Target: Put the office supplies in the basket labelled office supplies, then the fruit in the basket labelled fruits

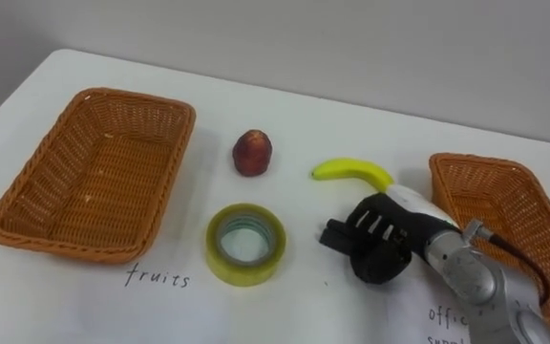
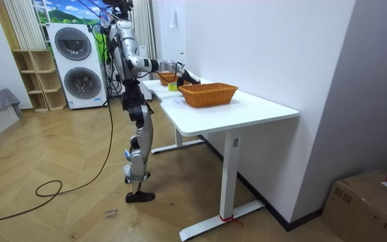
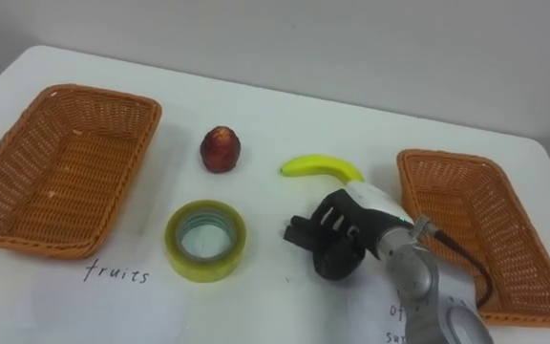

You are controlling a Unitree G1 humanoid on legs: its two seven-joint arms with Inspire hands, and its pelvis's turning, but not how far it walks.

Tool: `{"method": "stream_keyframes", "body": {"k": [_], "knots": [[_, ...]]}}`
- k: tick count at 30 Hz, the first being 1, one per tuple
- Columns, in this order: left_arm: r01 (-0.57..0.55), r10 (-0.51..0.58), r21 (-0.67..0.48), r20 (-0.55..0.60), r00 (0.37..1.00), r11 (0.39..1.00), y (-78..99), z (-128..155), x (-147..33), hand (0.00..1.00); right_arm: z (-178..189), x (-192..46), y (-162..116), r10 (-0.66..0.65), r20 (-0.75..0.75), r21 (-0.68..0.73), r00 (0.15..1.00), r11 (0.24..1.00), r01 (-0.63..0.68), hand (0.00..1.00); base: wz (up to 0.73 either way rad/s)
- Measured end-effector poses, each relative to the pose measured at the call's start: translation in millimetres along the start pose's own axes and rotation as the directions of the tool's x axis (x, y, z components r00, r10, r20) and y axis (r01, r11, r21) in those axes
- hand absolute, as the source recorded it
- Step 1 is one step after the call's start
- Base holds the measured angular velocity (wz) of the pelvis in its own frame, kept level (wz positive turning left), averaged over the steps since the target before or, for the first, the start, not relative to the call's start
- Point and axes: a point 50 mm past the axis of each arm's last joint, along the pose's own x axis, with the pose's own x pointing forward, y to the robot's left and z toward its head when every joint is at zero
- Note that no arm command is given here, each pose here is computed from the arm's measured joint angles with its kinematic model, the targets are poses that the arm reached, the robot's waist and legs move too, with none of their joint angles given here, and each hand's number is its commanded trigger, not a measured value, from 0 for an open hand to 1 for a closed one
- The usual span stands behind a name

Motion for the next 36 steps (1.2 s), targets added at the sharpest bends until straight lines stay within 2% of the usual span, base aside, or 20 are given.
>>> {"method": "stream_keyframes", "body": {"k": [13, 21, 28, 36], "knots": [[0.018, -0.023, -0.046, -0.105, 0.994, 0.999, -9.6, -28.7, -7.7, 0.0, 7.2, -16.7, -11.8, -0.062, 0.087, 0.023, 0.994, 0.998, 0.061, 1.0, 0.0], [0.027, -0.035, -0.058, -0.147, 0.988, 0.998, -14.7, -42.6, -13.4, 0.0, 4.4, -28.8, -36.7, -0.187, 0.128, 0.128, 0.974, 0.977, 0.171, 1.0, 0.01], [0.045, -0.054, -0.065, -0.145, 0.988, 0.997, -15.1, -41.7, -12.9, 0.0, 1.2, -31.9, -44.4, -0.262, 0.135, 0.205, 0.955, 0.951, 0.232, 1.0, -0.01], [0.06, -0.072, -0.087, -0.146, 0.987, 0.994, -16.2, -43.6, -13.7, 0.0, -22.0, -49.9, -75.1, -0.434, 0.08, 0.246, 0.897, 0.881, 0.404, 1.0, -0.01]]}}
